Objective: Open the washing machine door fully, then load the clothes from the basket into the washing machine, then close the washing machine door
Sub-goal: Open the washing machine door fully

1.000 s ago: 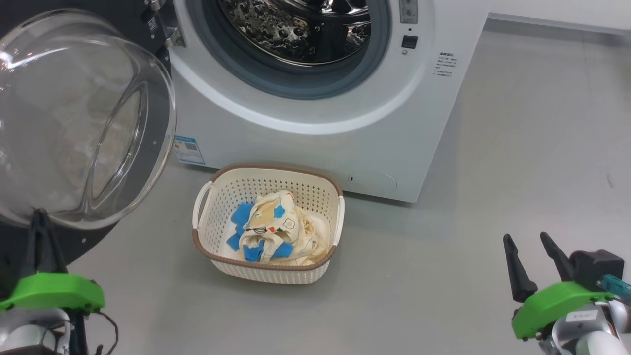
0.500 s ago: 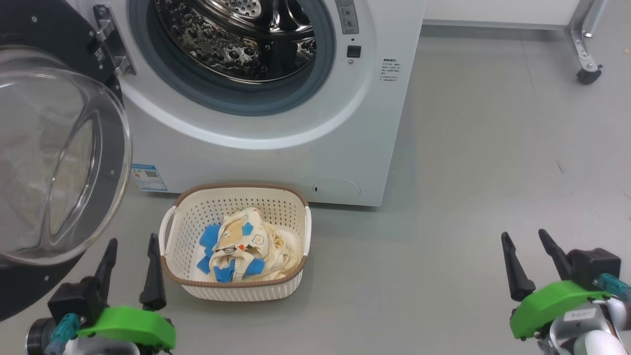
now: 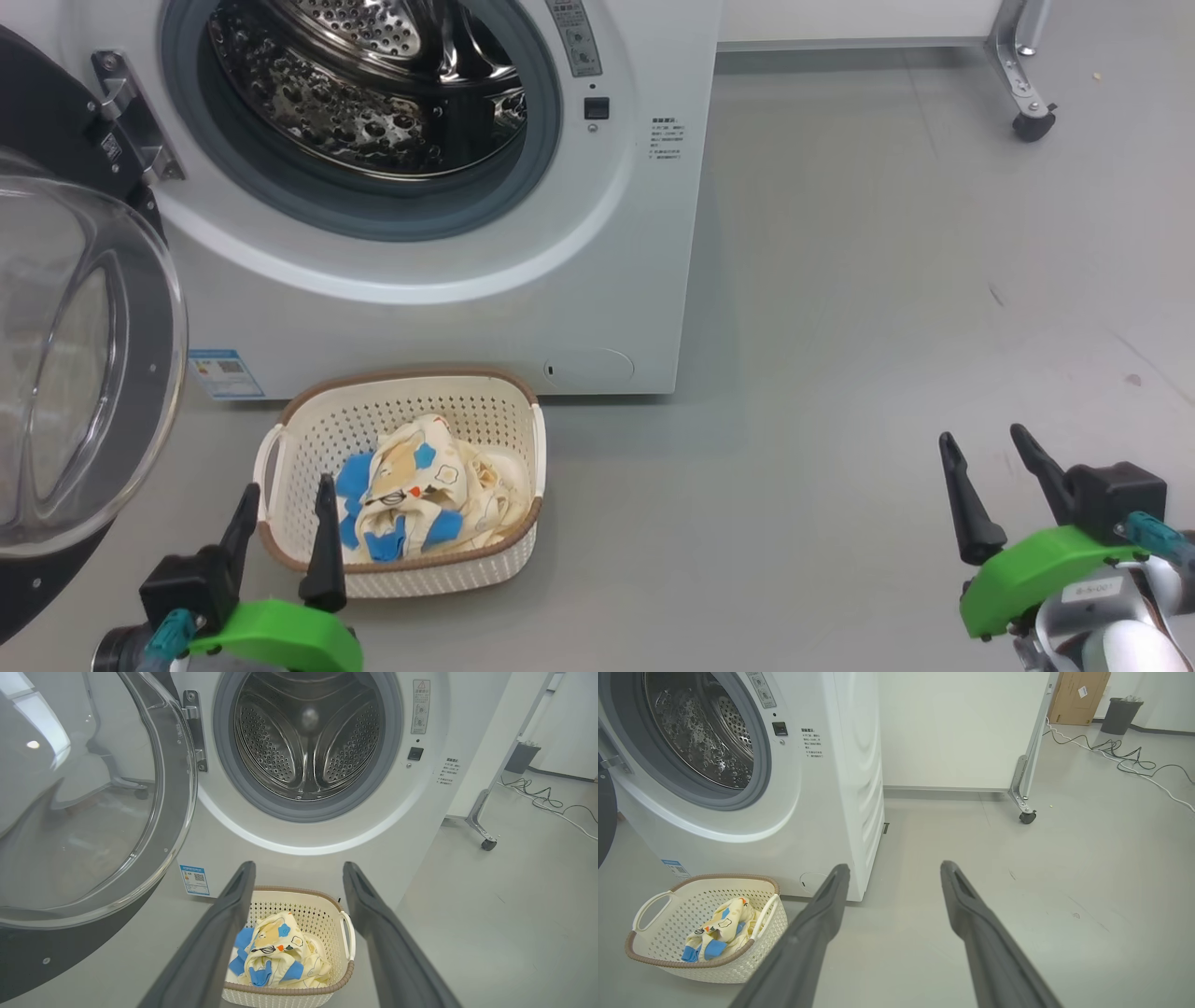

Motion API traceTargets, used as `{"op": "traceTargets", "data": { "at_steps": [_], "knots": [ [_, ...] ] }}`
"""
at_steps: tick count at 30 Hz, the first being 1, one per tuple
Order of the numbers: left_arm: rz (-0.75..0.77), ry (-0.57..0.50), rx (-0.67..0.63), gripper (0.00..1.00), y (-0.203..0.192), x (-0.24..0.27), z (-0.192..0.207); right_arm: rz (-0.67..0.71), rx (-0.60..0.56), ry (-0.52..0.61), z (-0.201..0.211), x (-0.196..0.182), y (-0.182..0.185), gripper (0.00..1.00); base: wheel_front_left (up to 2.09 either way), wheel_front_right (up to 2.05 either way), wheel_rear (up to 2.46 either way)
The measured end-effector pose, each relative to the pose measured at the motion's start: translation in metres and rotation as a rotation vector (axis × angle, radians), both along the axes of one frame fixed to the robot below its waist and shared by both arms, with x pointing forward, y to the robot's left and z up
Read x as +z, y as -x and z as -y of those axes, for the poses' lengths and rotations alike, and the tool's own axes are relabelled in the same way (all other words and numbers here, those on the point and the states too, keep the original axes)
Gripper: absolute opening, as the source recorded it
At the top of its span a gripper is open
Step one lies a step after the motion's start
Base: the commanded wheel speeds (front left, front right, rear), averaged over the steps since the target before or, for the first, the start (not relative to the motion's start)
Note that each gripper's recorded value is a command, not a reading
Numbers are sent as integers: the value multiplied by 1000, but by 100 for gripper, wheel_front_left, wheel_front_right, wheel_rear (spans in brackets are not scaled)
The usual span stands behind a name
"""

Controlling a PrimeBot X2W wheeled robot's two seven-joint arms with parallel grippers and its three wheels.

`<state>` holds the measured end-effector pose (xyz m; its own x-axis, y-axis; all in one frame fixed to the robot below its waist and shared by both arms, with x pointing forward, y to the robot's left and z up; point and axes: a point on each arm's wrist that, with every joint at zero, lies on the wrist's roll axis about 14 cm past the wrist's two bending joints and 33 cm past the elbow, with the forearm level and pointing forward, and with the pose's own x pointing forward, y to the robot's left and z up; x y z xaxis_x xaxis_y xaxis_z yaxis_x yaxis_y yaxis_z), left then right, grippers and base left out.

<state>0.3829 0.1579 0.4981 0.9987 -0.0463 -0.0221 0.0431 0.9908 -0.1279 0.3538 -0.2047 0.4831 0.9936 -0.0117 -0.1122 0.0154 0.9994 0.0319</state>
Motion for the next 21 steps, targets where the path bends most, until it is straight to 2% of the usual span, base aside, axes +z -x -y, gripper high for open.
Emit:
{"op": "traceTargets", "data": {
  "at_steps": [21],
  "knots": [
    [-61,-27,-1,100,-12,-23,2,-28,-19,11,7,-7,4,100,0,0,0]
  ]
}}
